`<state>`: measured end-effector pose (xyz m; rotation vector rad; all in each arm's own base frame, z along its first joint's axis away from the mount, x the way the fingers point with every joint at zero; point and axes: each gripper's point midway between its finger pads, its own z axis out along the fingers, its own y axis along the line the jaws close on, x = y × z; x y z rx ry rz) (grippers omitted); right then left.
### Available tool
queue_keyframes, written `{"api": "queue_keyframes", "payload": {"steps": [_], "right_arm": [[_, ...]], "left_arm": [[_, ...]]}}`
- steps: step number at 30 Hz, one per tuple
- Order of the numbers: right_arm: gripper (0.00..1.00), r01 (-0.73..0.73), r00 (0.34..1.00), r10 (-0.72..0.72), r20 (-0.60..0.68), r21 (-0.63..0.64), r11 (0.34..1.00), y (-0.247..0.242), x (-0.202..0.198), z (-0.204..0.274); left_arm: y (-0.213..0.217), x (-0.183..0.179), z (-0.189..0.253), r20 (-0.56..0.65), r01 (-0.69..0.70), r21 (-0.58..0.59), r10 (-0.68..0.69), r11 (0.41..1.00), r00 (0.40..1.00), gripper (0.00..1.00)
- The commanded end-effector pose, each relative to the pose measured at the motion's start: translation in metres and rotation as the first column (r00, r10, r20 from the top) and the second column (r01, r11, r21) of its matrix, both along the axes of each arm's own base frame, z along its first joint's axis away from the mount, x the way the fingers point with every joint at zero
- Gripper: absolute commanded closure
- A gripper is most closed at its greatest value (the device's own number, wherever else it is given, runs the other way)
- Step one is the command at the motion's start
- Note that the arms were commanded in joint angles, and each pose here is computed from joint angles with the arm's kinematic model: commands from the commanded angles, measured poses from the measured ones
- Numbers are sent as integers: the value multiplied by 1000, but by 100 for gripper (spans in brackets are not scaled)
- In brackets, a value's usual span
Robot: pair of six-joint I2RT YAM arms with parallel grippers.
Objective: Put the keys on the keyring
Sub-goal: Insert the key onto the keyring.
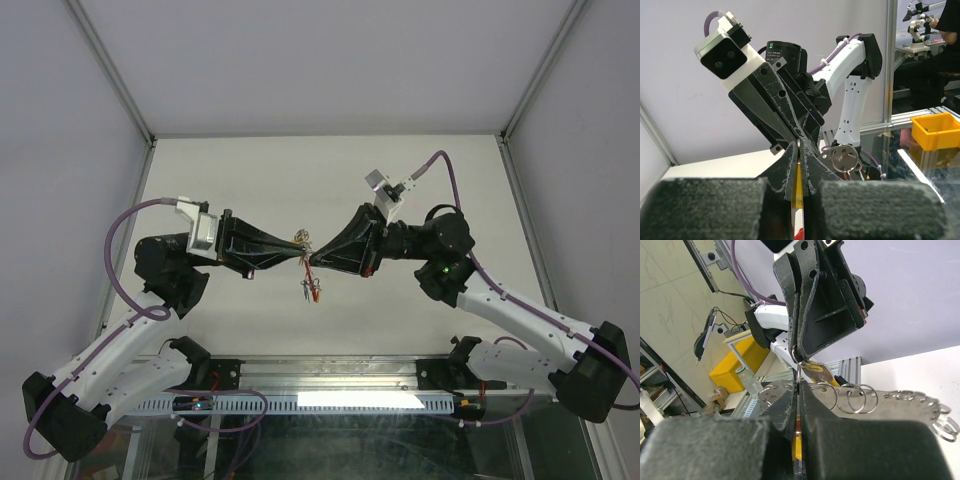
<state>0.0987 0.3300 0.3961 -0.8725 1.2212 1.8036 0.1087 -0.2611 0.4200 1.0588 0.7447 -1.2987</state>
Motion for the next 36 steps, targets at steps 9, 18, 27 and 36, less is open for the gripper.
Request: {"api": "queue_keyframes", "payload": {"steps": [9, 18, 27, 36], "right_arm": [[100, 34, 997, -44, 71, 127, 991, -13, -6, 37], [100, 48, 996, -58, 63, 141, 989, -14, -4, 39], [100, 74, 996, -81, 45, 153, 985, -15, -1, 41], [100, 100, 994, -106, 28, 160, 982, -17, 3, 40]], "left_arm": [[6, -14, 12, 63, 39, -16, -37, 999, 997, 100], [5, -15, 10, 61, 56, -4, -56, 998, 997, 100], [5, -17, 9, 61, 69, -1, -69, 998, 996, 100], [5, -16, 9, 60, 64, -5, -64, 998, 996, 100]]}}
